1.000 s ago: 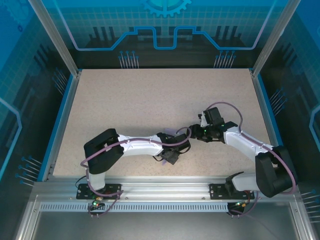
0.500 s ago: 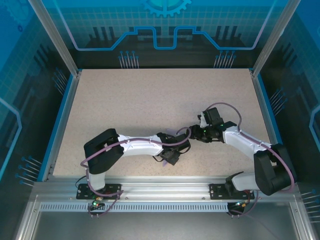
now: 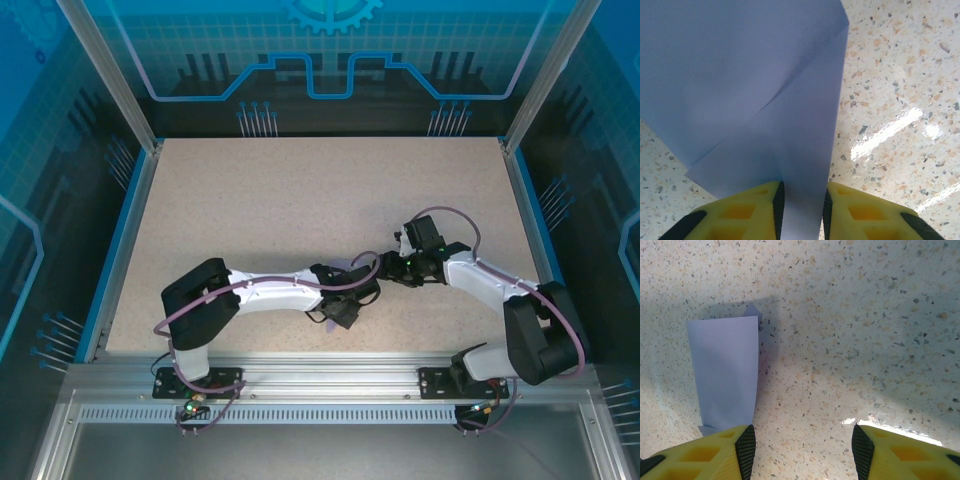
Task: Fold a paper plane with a square sheet of paper (fold left side to right side)
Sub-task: Fold the wing for the fifth time at the center of the table.
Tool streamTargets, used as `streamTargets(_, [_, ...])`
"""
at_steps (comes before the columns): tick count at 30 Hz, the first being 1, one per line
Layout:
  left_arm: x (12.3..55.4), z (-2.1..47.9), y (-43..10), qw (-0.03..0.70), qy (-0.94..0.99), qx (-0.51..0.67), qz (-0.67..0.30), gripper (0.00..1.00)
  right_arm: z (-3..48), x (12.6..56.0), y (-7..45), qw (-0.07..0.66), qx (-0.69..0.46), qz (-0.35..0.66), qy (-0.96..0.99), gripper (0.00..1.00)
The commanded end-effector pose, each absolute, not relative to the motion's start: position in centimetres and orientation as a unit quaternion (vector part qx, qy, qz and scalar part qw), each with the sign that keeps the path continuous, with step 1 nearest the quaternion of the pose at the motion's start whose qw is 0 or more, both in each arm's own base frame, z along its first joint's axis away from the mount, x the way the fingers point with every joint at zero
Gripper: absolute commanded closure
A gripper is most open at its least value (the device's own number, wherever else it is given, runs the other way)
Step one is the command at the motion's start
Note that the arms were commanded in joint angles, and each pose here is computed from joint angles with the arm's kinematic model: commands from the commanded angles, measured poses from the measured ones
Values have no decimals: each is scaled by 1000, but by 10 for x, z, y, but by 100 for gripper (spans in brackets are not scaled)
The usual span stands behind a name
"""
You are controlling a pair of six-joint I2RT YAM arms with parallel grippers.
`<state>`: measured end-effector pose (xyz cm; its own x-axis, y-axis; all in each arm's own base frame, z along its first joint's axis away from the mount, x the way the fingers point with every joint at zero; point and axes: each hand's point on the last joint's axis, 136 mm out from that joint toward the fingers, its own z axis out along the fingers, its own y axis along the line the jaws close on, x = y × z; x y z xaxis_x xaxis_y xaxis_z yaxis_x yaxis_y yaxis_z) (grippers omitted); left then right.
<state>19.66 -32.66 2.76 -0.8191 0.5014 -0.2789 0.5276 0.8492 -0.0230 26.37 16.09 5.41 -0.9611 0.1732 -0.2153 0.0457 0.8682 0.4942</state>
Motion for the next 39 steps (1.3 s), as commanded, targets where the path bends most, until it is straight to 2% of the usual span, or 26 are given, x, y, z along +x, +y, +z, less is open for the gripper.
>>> streamTargets(1, [197, 35, -321, 139, 956, 255, -49, 71, 54, 262, 162, 116, 53, 255, 959, 44])
streamTargets(12, [197, 32, -320, 133, 958, 249, -56, 85, 57, 264, 171, 119, 41, 279, 952, 44])
streamTargets(28, [205, 57, -329, 116, 939, 134, -296, 88, 65, 255, 186, 146, 19, 347, 926, 43])
streamTargets(39, [217, 55, -320, 100, 911, 44, -398, 92, 62, 243, 206, 164, 5, 388, 907, 43])
